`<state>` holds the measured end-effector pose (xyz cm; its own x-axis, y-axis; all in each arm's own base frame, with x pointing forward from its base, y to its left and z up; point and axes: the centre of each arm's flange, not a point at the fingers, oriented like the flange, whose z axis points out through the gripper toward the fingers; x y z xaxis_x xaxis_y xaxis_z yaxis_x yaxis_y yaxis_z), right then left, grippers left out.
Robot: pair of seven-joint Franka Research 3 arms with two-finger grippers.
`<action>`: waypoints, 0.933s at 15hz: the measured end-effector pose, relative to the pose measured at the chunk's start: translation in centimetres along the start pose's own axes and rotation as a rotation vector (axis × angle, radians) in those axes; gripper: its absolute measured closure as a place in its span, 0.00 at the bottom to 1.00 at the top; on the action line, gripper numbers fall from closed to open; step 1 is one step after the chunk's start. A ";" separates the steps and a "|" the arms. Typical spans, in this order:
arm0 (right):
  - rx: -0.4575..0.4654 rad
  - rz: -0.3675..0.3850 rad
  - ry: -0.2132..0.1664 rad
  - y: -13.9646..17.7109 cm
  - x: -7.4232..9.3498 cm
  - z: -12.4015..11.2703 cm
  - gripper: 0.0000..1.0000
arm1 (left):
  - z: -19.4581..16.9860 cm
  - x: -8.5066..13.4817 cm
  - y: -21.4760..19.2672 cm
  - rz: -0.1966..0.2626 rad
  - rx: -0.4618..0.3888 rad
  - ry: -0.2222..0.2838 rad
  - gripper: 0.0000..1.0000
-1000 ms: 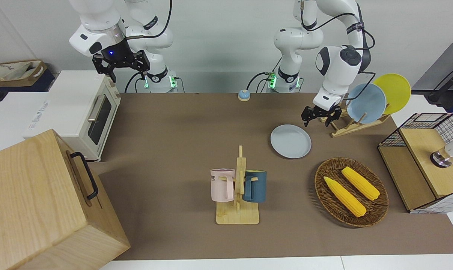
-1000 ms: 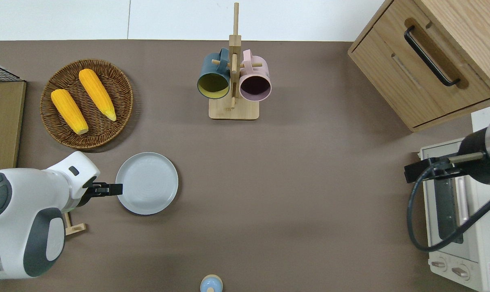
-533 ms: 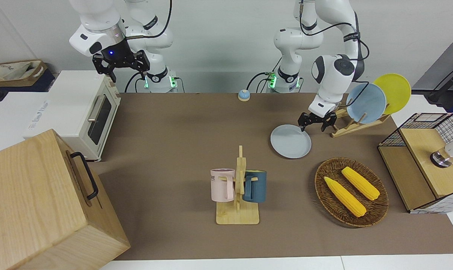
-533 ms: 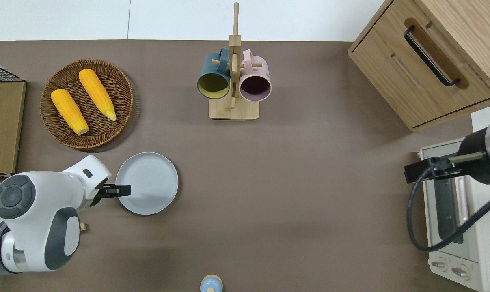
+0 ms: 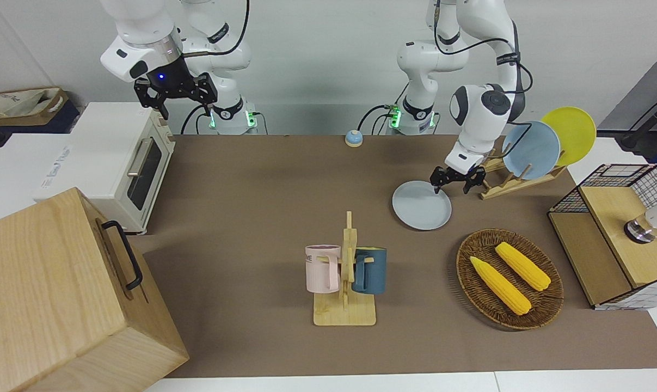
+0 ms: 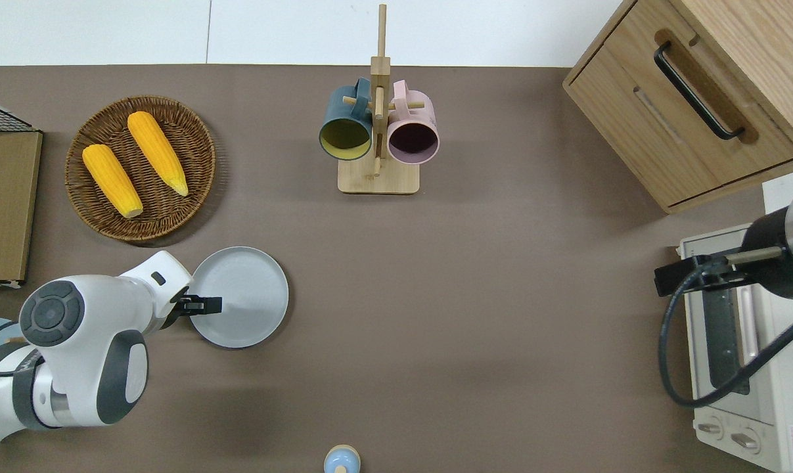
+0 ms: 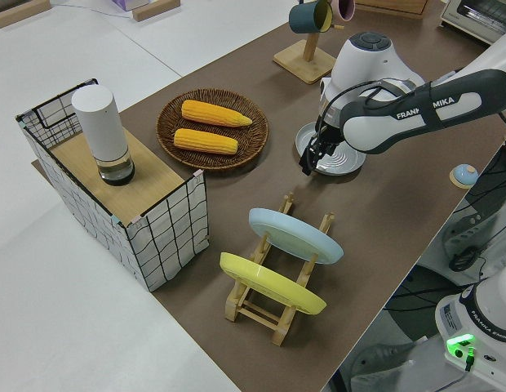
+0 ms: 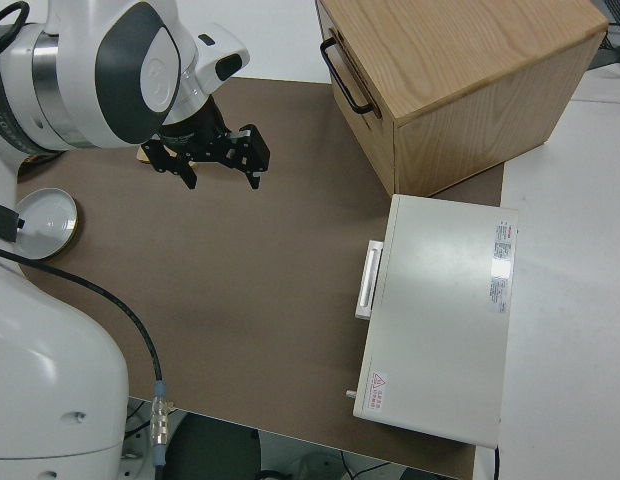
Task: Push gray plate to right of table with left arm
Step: 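Lower the left gripper onto the gray plate rim and hook it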
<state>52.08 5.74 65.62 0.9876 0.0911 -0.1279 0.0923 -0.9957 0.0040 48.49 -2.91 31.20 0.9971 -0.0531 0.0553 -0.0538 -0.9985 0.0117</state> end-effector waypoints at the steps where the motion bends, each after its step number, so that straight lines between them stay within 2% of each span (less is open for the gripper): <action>1: 0.000 0.000 0.000 0.0 0.0 0.0 0.01 | 0.3 0.1 0.0 0.000 0.000 0.002 0.00; 14: 0.000 0.000 0.000 0.0 0.0 0.0 0.01 | 1.7 0.2 0.0 -0.001 -0.002 0.001 0.02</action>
<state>52.08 5.74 65.62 0.9876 0.0911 -0.1279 0.0924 -0.9957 0.0040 48.80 -2.92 29.54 0.9970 -0.0526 0.0560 -0.0534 -0.9985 0.0138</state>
